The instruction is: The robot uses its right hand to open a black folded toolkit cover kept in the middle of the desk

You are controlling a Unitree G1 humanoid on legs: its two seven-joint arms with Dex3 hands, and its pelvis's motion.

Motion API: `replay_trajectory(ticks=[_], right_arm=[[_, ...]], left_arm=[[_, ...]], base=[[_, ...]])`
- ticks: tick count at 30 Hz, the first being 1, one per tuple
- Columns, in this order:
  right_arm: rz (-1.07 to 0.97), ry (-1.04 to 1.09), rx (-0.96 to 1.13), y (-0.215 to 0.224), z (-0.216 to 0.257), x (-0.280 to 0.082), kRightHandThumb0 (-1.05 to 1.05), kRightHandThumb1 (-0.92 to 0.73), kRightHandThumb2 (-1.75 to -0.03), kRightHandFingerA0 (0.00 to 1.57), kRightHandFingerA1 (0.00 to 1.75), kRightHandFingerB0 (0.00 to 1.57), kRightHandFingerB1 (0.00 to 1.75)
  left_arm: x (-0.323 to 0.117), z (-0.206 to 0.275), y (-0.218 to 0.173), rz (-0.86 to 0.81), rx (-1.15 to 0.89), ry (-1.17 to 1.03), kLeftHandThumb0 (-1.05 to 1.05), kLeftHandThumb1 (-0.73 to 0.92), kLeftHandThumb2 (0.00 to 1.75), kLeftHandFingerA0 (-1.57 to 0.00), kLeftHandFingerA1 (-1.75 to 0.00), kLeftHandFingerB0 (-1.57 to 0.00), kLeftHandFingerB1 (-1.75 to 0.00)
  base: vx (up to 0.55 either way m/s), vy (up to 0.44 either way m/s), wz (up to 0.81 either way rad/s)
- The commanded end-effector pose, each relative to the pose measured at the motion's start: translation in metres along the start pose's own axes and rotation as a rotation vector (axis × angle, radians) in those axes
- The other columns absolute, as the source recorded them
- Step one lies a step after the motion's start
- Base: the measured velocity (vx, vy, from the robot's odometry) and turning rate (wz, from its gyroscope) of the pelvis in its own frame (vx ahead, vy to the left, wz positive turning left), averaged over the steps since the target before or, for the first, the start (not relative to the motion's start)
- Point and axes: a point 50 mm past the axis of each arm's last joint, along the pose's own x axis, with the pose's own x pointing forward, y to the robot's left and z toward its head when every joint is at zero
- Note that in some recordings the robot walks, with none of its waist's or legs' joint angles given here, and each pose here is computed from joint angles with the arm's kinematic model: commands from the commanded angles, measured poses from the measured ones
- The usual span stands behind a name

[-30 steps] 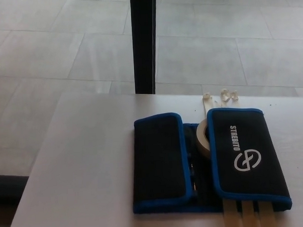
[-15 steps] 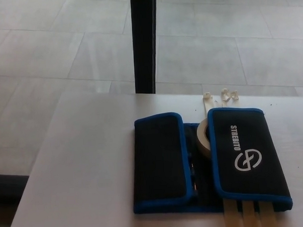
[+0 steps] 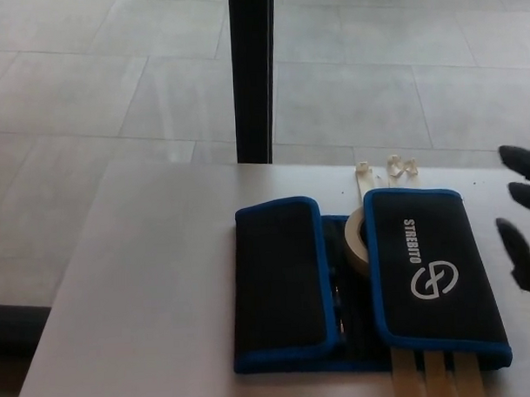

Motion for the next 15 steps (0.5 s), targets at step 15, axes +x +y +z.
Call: replay_trajectory(ticks=[15], right_arm=[[0.58,-0.117,-1.031,0.0486,-0.014,-0.023,-0.52,-0.52,-0.87,0.25,0.58,0.37,0.54]], left_arm=[[-0.0002,0.0057,0.0097,0.005,-0.014,0.012,-0.62,0.48,1.39,-0.21,-0.85,-0.26,-0.88]], base=[[0.0,0.0,0.0]])
